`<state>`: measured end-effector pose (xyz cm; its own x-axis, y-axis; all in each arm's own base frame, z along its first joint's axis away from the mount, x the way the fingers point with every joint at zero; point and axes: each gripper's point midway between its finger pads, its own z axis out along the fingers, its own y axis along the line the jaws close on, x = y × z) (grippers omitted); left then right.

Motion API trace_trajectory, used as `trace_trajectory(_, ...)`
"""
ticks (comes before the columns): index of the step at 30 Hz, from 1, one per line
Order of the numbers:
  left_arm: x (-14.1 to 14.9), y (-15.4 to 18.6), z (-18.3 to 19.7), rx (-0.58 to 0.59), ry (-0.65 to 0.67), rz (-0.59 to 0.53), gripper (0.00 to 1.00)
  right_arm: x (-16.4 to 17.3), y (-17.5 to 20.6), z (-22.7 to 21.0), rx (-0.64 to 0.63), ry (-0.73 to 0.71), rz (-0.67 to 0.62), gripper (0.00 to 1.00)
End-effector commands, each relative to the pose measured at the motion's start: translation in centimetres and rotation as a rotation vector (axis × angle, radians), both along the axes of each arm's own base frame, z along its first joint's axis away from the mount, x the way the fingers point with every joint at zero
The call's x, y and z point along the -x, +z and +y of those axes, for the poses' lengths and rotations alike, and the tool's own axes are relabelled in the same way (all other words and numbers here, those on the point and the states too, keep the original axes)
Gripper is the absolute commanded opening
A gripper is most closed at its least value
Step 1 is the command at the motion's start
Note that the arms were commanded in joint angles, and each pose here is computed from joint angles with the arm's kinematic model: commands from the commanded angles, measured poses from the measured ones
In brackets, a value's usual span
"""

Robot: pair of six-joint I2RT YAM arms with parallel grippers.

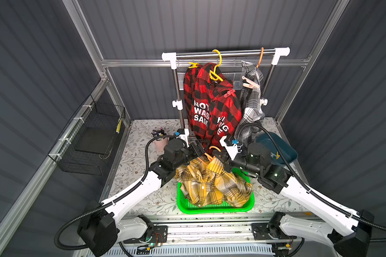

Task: Remove the clothespins securing long-sleeve shirts to the hanger
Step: Remove the long-sleeve shirt from the hanger.

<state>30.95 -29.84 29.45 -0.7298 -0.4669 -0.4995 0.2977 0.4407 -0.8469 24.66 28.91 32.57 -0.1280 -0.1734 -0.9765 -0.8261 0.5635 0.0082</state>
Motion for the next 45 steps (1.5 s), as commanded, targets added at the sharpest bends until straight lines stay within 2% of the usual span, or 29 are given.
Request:
trace_trajectory(1, -0.2, 1.4, -0.8, 0.085, -0.023, -0.025, 0.71, 0.5, 2.1, 0.6, -0.043, 0.036, -0.059, 0.0)
trace_trajectory(4, -0.4, 1.7, -1.0, 0.124, -0.018, -0.025, 0.44, 0.5, 1.9, 0.6, -0.039, 0.04, -0.058, 0.0)
trace_trajectory(7, -0.6, 2.3, -1.0, 0.149, -0.011, -0.034, 0.23, 0.6, 1.6, 0.6, -0.037, 0.041, -0.053, 0.0)
trace_trajectory(11, -0.7, 3.4, -0.9, 0.199, -0.001, -0.046, 0.0, 0.7, 1.3, 0.5, -0.036, 0.04, -0.041, 0.24)
trace_trajectory(16, -1.2, 5.7, -0.4, 0.253, 0.016, -0.088, 0.0, 0.9, 0.2, 0.2, -0.048, 0.031, 0.003, 0.51)
trace_trajectory(18, -1.5, 6.8, 0.1, 0.269, 0.023, -0.112, 0.0, 1.0, -0.5, 0.1, -0.052, 0.026, 0.027, 0.6)
trace_trajectory(21, -2.1, 8.1, 1.1, 0.275, 0.041, -0.143, 0.0, 1.0, -1.7, 0.0, -0.068, 0.012, 0.071, 0.67)
trace_trajectory(28, -3.7, 10.8, 5.2, 0.322, 0.092, -0.186, 0.0, 0.4, -7.0, -0.6, -0.065, -0.066, 0.201, 0.73)
trace_trajectory(34, -4.4, 13.8, 10.8, 0.386, 0.167, -0.24, 0.0, 0.5, -14.1, -1.4, -0.045, -0.143, 0.365, 0.75)
trace_trajectory(38, -3.8, 16.5, 13.7, 0.409, 0.193, -0.298, 0.0, 0.4, -18.4, -2.2, -0.004, -0.21, 0.462, 0.76)
trace_trajectory(41, -4.2, 16.6, 16.0, 0.43, 0.233, -0.277, 0.0, 0.5, -18.9, -2.9, -0.001, -0.235, 0.477, 0.77)
trace_trajectory(45, -5.6, 15.2, 19.0, 0.63, 0.225, -0.189, 0.0, 0.5, -14.4, -4.6, -0.112, -0.236, 0.39, 0.79)
